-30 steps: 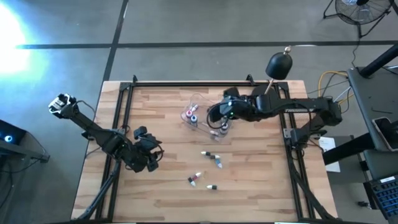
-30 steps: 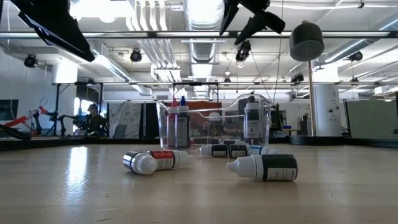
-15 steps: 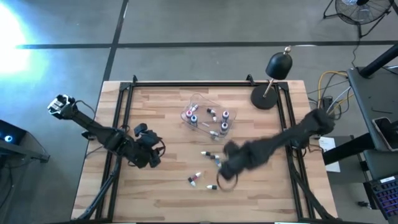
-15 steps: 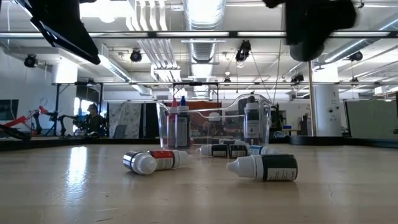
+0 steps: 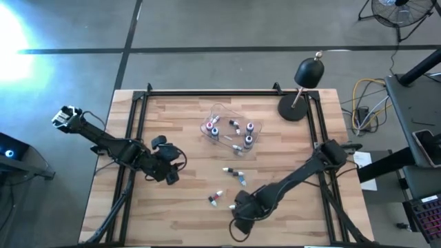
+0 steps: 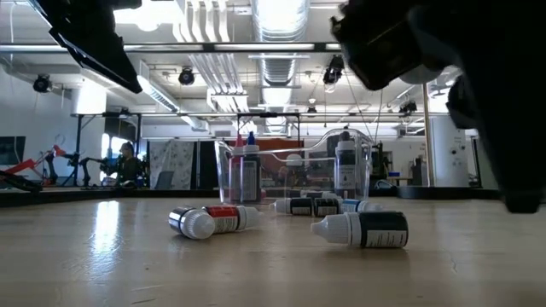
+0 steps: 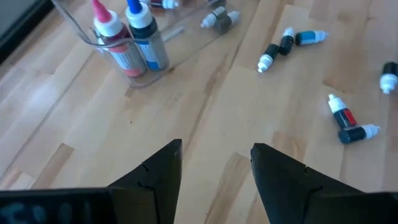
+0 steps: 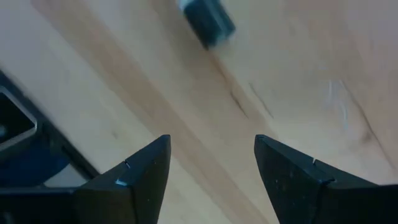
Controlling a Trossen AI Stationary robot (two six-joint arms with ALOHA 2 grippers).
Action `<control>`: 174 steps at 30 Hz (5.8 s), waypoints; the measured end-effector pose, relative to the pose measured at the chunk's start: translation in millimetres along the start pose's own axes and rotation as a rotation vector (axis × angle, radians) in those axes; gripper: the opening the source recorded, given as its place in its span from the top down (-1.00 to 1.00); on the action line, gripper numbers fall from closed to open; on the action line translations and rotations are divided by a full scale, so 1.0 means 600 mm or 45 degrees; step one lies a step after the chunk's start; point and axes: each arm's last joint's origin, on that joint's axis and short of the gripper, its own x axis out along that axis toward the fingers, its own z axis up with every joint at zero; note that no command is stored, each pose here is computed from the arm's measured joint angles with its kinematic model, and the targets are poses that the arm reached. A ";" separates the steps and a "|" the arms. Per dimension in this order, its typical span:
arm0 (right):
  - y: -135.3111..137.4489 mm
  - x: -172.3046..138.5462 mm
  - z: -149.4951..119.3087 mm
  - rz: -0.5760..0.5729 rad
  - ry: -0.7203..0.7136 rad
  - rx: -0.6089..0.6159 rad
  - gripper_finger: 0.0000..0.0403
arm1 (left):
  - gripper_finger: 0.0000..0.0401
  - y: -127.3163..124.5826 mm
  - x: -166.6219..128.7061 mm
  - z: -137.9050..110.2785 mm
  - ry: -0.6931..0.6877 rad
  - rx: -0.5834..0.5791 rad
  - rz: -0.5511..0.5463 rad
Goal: Pick & Place food coloring
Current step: Put the bottom small black food coloring bottle into the transparent bin, then put the small blue food coloring bottle into the transparent bin
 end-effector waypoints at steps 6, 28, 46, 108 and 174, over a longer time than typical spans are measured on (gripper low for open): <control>0.029 0.001 -0.001 0.022 -0.086 -0.153 -0.11 | 0.18 -0.002 0.000 -0.001 0.036 0.032 -0.042; 0.029 0.030 0.031 -0.103 -0.274 -0.587 -0.38 | 0.18 -0.002 0.000 -0.002 0.053 0.020 -0.062; 0.014 0.034 0.077 -0.131 -0.332 -0.453 -0.26 | 0.18 -0.003 0.000 -0.002 0.053 -0.046 -0.062; -0.191 -0.359 0.234 0.030 -0.848 0.158 -0.15 | 0.18 -0.005 0.000 0.002 0.015 -0.119 -0.062; -0.146 -0.283 0.200 -0.221 -0.848 0.522 0.48 | 0.18 -0.040 0.032 -0.003 0.113 -0.241 -0.303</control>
